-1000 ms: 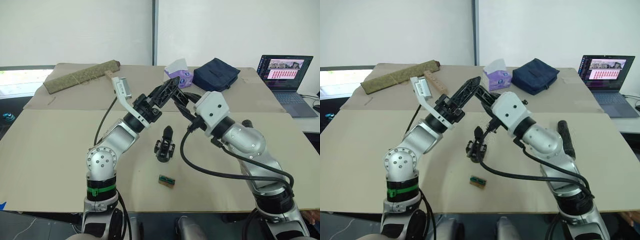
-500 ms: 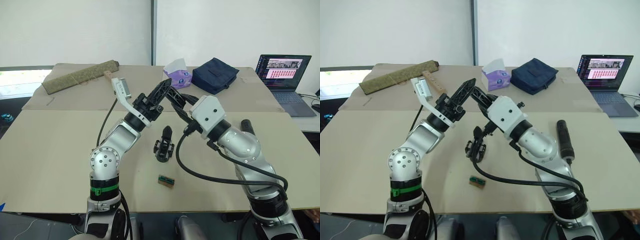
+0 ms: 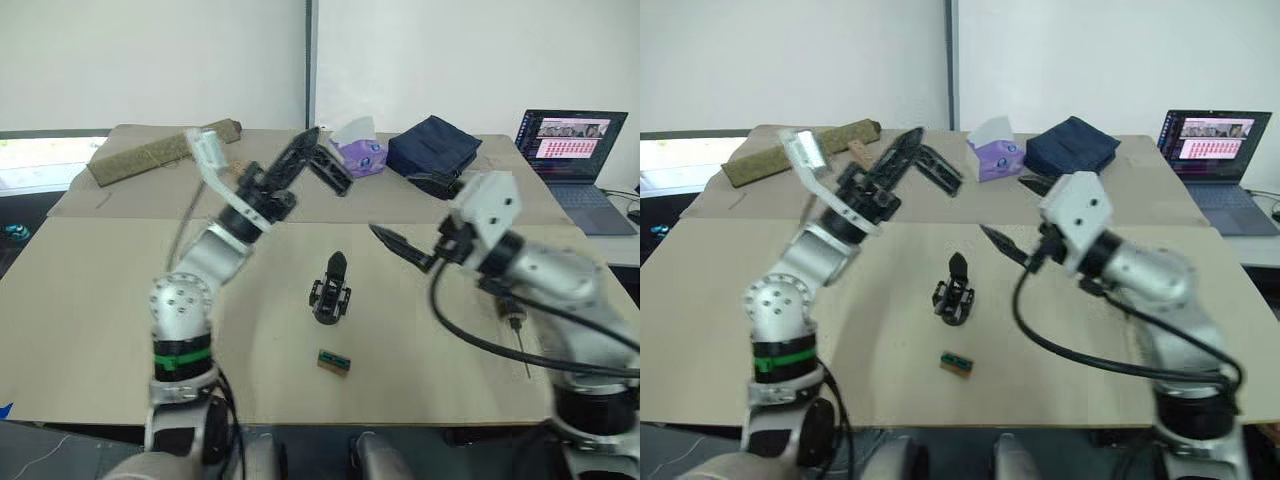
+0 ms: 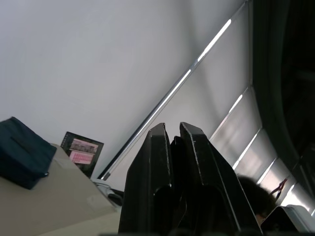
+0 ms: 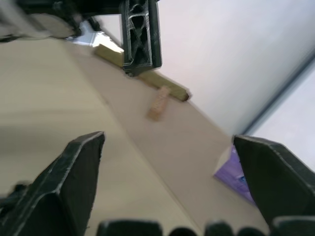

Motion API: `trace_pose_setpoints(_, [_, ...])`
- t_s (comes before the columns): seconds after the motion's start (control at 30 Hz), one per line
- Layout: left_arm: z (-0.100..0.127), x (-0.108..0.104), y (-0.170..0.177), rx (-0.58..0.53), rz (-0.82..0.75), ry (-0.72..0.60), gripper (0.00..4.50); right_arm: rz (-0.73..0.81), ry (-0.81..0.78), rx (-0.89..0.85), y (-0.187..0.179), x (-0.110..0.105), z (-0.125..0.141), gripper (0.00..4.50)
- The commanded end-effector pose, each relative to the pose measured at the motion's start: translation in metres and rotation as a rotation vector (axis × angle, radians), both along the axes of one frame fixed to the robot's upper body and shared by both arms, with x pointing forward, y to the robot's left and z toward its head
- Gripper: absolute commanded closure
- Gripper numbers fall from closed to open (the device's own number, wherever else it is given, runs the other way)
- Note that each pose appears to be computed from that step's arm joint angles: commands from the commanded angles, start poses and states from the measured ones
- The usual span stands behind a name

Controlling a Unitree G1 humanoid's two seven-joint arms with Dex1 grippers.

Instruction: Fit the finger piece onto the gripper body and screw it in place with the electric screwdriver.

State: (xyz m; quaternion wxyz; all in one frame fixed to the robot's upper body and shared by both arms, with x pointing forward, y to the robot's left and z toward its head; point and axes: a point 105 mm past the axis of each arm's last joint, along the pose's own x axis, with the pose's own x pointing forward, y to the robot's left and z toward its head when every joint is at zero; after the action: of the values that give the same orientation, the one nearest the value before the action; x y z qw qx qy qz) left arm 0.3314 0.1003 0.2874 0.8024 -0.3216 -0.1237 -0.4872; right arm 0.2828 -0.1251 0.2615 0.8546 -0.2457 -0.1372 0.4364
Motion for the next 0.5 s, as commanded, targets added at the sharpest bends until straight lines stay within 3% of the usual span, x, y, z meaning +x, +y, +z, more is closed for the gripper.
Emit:
trace_pose_setpoints(0.03, [-0.008,-0.019,-0.001,0.218,-0.227,-0.117,4.50,0.117,0.149,0.043,-0.012,-0.011,0.015,0.03])
trace_pose_setpoints(0.17, [-0.025,-0.031,-0.003,0.463,-0.411,-0.202,4.50,0.294,0.464,0.038,0.004,-0.029,0.004,0.03])
trace_pose_setpoints(0.3, [-0.027,-0.039,-0.022,0.507,-0.555,-0.224,4.50,0.337,0.645,-0.008,0.028,-0.032,-0.014,0.03])
trace_pose_setpoints(0.5, [-0.026,-0.044,-0.036,0.541,-0.640,-0.239,4.50,0.315,0.717,-0.041,0.053,-0.027,-0.033,0.03])
